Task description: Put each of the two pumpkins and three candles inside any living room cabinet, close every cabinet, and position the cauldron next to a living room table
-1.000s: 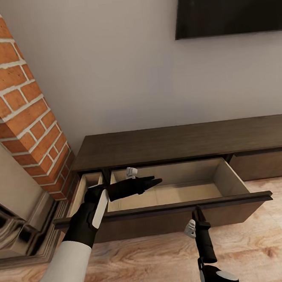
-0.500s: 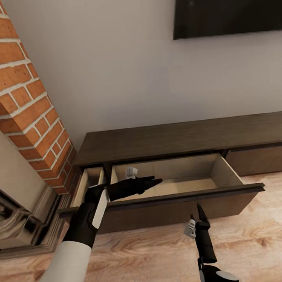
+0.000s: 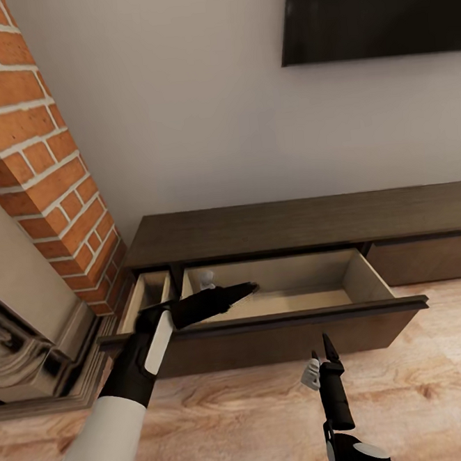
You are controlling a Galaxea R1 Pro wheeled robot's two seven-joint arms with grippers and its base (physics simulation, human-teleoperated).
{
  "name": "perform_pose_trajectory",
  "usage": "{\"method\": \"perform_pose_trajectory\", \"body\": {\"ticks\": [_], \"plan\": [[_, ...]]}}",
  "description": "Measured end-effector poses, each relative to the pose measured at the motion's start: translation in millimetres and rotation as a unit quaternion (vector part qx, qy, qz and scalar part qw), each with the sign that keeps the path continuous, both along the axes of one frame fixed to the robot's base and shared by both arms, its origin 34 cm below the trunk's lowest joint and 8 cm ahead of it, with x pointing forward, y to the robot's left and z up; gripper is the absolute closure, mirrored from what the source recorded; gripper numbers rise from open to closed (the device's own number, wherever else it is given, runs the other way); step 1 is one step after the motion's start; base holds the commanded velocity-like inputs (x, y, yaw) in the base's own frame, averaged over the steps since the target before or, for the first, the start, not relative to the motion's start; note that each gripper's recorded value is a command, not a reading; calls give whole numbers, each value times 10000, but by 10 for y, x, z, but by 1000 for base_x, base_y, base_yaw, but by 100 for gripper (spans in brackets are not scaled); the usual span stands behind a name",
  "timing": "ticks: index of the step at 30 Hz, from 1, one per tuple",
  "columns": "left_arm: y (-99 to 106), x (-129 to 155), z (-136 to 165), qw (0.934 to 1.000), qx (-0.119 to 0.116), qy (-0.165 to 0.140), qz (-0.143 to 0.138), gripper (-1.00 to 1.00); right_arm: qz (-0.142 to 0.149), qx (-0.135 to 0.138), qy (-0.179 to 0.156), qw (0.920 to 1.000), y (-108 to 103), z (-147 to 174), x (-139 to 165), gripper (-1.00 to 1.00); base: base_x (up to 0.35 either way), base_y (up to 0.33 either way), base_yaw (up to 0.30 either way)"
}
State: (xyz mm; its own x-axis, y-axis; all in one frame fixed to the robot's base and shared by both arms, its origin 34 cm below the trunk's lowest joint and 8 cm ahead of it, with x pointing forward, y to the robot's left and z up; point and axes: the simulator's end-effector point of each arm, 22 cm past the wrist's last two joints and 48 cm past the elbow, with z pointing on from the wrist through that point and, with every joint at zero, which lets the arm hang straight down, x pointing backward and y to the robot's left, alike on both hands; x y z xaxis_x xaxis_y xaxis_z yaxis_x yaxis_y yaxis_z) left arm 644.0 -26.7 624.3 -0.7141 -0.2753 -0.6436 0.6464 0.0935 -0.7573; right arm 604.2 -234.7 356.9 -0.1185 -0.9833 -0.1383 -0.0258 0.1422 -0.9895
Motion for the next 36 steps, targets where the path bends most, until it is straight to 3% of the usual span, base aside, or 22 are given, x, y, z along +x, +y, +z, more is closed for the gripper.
{"method": "perform_pose_trajectory", "body": {"ticks": [21, 36], "plan": [[29, -108, 527, 9989, -40, -474, 35, -100, 35, -2, -325, 9995, -5, 416, 90, -100, 0, 0, 0], [24, -18, 862, 9989, -35, -471, 32, -100, 84, -11, -302, 9995, 37, 737, 167, -100, 0, 0, 0]]}}
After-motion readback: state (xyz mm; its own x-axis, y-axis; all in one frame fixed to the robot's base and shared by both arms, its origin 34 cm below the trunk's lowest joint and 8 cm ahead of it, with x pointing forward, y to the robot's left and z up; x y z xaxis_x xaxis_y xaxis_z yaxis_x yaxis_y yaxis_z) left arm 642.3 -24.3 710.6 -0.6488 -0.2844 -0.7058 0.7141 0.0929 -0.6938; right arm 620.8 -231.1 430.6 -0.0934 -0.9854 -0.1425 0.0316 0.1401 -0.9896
